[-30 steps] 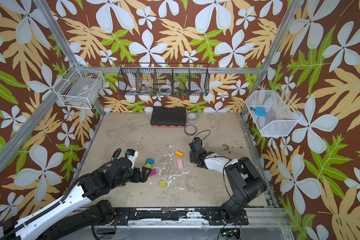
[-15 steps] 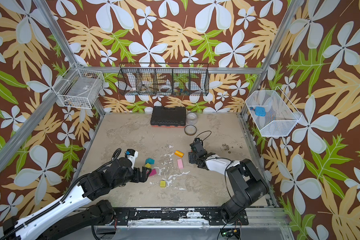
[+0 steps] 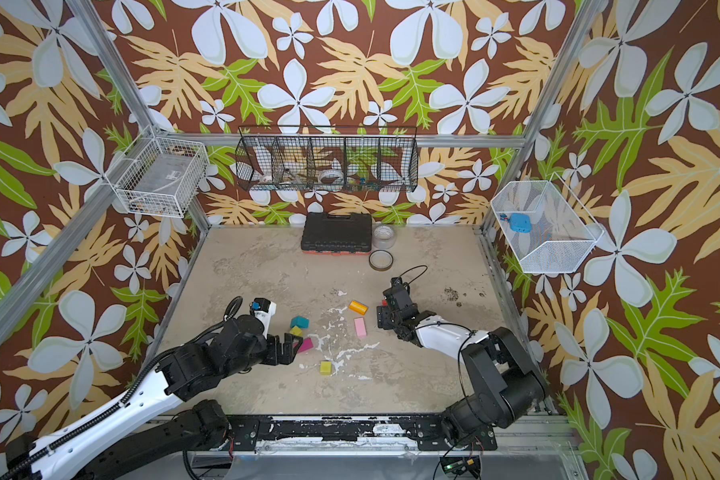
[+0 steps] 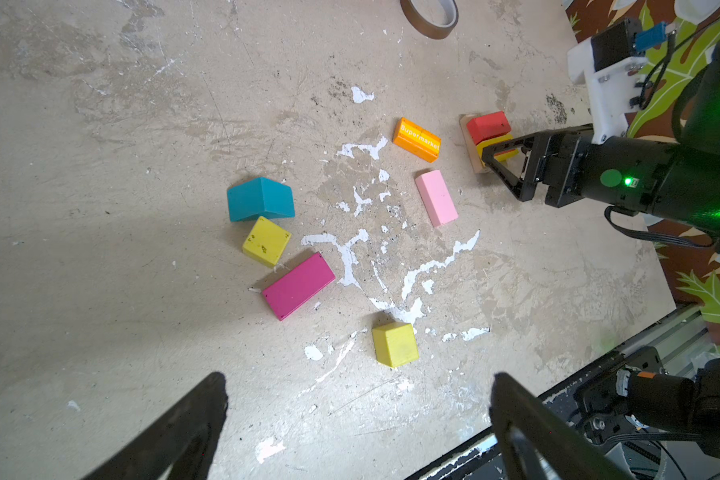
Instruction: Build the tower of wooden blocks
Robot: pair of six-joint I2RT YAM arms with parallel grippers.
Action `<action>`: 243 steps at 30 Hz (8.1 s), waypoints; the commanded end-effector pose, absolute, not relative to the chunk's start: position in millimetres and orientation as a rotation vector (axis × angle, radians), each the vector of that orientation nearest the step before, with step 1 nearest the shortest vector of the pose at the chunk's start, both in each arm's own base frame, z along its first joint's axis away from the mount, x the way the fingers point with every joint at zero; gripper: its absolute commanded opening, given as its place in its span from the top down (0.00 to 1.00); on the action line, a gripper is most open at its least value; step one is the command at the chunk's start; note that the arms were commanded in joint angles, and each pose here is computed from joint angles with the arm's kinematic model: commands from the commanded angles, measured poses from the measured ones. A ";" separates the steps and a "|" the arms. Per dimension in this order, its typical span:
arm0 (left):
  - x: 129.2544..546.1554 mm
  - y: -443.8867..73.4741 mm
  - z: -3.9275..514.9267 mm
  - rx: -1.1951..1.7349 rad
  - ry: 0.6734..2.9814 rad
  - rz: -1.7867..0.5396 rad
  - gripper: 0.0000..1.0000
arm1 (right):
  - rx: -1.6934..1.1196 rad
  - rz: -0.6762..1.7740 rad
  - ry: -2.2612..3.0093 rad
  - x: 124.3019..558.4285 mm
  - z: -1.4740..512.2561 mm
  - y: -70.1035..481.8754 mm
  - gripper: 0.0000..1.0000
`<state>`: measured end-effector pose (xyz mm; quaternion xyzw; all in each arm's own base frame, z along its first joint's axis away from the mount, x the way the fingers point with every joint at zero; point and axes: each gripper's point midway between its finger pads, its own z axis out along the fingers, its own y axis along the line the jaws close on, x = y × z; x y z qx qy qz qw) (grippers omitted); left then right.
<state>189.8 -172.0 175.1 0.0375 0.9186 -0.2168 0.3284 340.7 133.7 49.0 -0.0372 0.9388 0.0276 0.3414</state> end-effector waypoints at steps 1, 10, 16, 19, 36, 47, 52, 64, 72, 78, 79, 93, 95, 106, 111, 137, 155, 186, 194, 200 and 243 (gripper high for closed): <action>191.3 -173.4 177.4 0.097 2.393 -0.578 0.00 | -0.090 0.079 2.435 343.7 50.5 135.9 0.17; 190.9 -173.4 177.8 0.098 2.390 -0.580 0.00 | -0.102 0.079 2.454 345.2 45.9 138.4 0.26; 191.1 -173.4 177.6 0.097 2.390 -0.580 0.00 | -0.105 0.082 2.458 344.8 45.1 138.9 0.28; 191.0 -173.5 177.7 0.098 2.390 -0.580 0.00 | -0.104 0.078 2.457 344.9 45.1 138.3 0.29; 191.1 -173.7 177.6 0.097 2.390 -0.581 0.00 | -0.098 0.050 2.379 355.1 63.9 132.7 0.11; 191.5 -173.6 175.1 0.098 2.399 -0.572 0.00 | -0.137 0.060 2.409 373.4 56.5 139.8 0.09; 191.5 -173.7 175.0 0.098 2.399 -0.572 0.00 | -0.137 0.055 2.421 374.7 53.6 140.6 0.10; 191.0 -174.2 175.8 0.099 2.397 -0.580 0.00 | -0.123 0.030 2.458 377.0 43.8 138.6 0.23; 191.0 -174.2 175.6 0.100 2.398 -0.579 0.00 | -0.109 0.022 2.463 377.1 42.3 136.7 0.29; 190.8 -174.4 175.8 0.101 2.397 -0.580 0.00 | -0.104 0.018 2.466 377.3 41.7 135.8 0.30; 190.8 -174.4 175.8 0.101 2.397 -0.580 0.00 | -0.104 0.020 2.465 377.3 41.9 136.0 0.30; 190.9 -174.1 176.2 0.099 2.396 -0.581 0.00 | -0.096 0.025 2.470 375.6 40.8 135.0 0.33; 190.8 -174.3 176.2 0.100 2.396 -0.581 0.00 | -0.097 0.029 2.472 375.3 40.6 135.6 0.34; 190.8 -174.3 176.0 0.100 2.395 -0.582 0.00 | -0.094 0.044 2.470 371.3 41.2 135.4 0.36; 190.6 -174.5 176.2 0.101 2.395 -0.584 0.00 | -0.092 0.045 2.466 371.7 42.0 135.3 0.36; 191.0 -174.1 175.5 0.096 2.397 -0.581 0.00 | -0.007 0.412 2.180 300.9 121.7 134.2 0.28; 191.4 -173.0 175.4 0.088 2.395 -0.575 0.00 | -0.342 0.284 2.351 289.6 81.9 243.3 0.40; 190.1 -174.2 175.8 0.097 2.394 -0.589 0.00 | -0.383 0.042 2.514 303.8 17.4 242.8 0.49; 190.1 -174.4 174.5 0.098 2.397 -0.586 0.00 | -0.384 0.048 2.517 301.2 18.1 241.2 0.62; 189.7 -175.3 173.5 0.104 2.403 -0.588 0.00 | -0.373 0.031 2.501 300.8 23.0 235.5 0.72; 189.6 -176.2 171.4 0.102 2.409 -0.591 0.00 | -0.092 0.050 2.405 346.5 90.4 119.9 0.90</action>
